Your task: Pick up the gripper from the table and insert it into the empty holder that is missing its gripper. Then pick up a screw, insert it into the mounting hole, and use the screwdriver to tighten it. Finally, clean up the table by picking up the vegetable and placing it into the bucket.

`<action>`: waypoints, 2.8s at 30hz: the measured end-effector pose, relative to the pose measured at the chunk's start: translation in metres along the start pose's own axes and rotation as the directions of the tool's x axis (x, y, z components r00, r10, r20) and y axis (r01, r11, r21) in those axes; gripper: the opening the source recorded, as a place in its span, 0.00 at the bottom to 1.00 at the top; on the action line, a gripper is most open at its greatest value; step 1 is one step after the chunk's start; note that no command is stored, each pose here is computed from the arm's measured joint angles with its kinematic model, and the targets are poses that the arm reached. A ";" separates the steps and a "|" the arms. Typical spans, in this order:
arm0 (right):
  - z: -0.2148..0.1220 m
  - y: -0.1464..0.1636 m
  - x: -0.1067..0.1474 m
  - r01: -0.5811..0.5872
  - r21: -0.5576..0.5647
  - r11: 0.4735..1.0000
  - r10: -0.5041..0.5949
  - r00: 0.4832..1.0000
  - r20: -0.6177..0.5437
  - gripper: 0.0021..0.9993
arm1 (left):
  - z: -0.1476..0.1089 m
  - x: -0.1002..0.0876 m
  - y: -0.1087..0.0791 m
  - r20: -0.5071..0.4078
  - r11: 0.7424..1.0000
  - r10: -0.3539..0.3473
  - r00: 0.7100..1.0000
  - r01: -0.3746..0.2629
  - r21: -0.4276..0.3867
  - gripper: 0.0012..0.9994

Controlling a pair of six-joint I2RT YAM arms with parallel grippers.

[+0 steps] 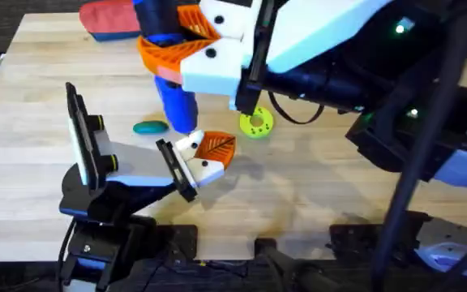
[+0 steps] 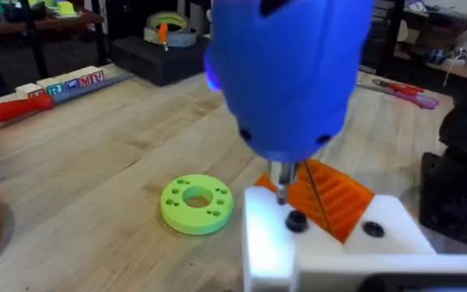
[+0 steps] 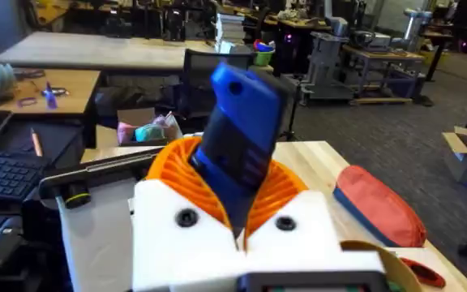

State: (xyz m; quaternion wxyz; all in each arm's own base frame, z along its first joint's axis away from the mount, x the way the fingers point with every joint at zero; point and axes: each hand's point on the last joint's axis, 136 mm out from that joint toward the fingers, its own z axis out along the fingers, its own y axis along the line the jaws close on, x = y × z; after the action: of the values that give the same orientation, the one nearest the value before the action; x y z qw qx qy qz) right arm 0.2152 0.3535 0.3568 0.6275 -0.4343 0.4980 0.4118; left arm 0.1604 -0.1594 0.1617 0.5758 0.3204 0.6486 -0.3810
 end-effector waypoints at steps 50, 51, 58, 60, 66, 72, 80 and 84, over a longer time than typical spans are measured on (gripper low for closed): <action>-0.004 0.005 0.011 -0.029 -0.019 0.999 0.028 0.998 -0.058 0.00 | 0.000 0.000 0.000 0.000 1.000 0.000 1.000 0.000 0.000 0.00; -0.003 0.005 0.013 -0.030 -0.019 0.999 0.029 0.998 -0.061 0.00 | 0.000 0.000 0.000 0.000 1.000 0.000 1.000 0.000 0.000 0.00; -0.002 0.005 0.019 -0.031 -0.020 0.999 0.029 0.996 -0.079 0.00 | 0.000 0.000 0.000 0.000 1.000 -0.001 1.000 0.001 0.000 0.00; -0.001 0.005 0.019 -0.025 -0.021 0.999 0.023 0.997 -0.079 0.00 | 0.000 0.000 0.000 0.000 1.000 -0.001 1.000 0.001 0.000 0.00; -0.002 0.002 0.016 -0.002 -0.014 1.000 0.001 0.998 -0.063 0.00 | 0.000 0.000 0.000 0.000 1.000 0.000 1.000 0.000 0.000 0.00; -0.002 0.000 0.015 0.000 -0.009 1.000 -0.001 0.998 -0.061 0.00 | 0.000 0.000 0.000 0.000 1.000 0.000 1.000 0.000 0.000 0.00; -0.002 -0.001 0.006 0.008 -0.007 1.000 -0.008 1.000 -0.028 0.00 | 0.000 0.000 0.000 0.000 1.000 0.000 1.000 0.000 0.000 0.00; -0.002 -0.001 0.009 -0.024 -0.007 1.000 0.024 0.999 -0.040 0.00 | 0.000 0.000 0.000 0.000 1.000 0.000 1.000 0.000 0.000 0.00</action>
State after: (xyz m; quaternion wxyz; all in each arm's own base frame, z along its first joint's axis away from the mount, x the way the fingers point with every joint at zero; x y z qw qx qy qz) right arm 0.2168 0.3520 0.3473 0.6109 -0.4387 0.5141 0.4124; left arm 0.1603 -0.1594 0.1617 0.5758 0.3204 0.6485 -0.3811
